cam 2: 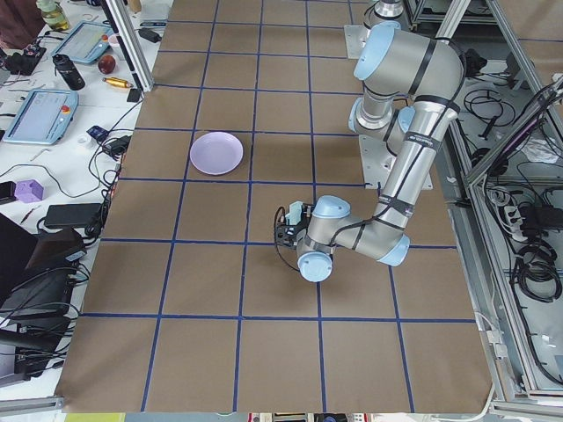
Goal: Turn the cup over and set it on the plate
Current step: 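Lift the mug and rotate it upright with the left gripper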
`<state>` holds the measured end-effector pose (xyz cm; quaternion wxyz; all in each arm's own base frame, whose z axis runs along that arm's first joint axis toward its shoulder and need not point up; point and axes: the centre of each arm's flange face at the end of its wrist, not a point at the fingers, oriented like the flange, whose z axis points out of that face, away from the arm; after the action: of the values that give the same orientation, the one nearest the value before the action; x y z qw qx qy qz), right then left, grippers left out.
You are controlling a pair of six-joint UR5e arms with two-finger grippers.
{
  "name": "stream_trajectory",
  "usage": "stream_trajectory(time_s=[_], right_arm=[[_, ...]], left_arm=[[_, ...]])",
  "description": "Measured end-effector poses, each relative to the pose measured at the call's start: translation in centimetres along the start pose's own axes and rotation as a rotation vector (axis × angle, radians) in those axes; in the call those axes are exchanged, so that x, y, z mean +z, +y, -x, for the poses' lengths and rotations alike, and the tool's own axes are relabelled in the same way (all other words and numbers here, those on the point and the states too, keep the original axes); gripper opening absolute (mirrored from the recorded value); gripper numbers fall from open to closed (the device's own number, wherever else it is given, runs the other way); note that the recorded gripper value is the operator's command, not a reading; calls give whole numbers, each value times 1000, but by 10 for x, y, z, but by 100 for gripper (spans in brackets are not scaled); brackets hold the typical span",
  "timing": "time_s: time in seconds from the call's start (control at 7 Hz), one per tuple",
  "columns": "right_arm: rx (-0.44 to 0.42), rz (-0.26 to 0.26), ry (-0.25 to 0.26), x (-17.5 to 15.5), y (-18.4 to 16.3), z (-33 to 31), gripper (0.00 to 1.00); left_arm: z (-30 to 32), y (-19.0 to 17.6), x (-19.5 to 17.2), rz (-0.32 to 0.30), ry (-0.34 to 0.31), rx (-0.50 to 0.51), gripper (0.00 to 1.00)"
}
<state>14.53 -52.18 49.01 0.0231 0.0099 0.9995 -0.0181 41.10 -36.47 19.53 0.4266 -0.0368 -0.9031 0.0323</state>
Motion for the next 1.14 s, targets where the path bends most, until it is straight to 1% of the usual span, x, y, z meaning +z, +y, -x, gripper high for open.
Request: stream_trajectory(time_s=[0.29, 0.57, 0.71, 1.0, 1.14], right_arm=[[0, 0, 0, 0, 0, 0, 100], [0, 0, 0, 0, 0, 0, 100], [-1, 0, 0, 0, 0, 0, 100], [0, 0, -1, 0, 0, 0, 100], [1, 0, -1, 0, 0, 0, 100]], left_arm=[[-13, -2, -3, -17, 12, -2, 0], [-30, -8, -9, -25, -4, 11, 0], [-51, -21, -12, -9, -35, 34, 0], [-118, -64, -16, 41, -131, 73, 0], [-157, -85, -11, 64, -179, 81, 0]])
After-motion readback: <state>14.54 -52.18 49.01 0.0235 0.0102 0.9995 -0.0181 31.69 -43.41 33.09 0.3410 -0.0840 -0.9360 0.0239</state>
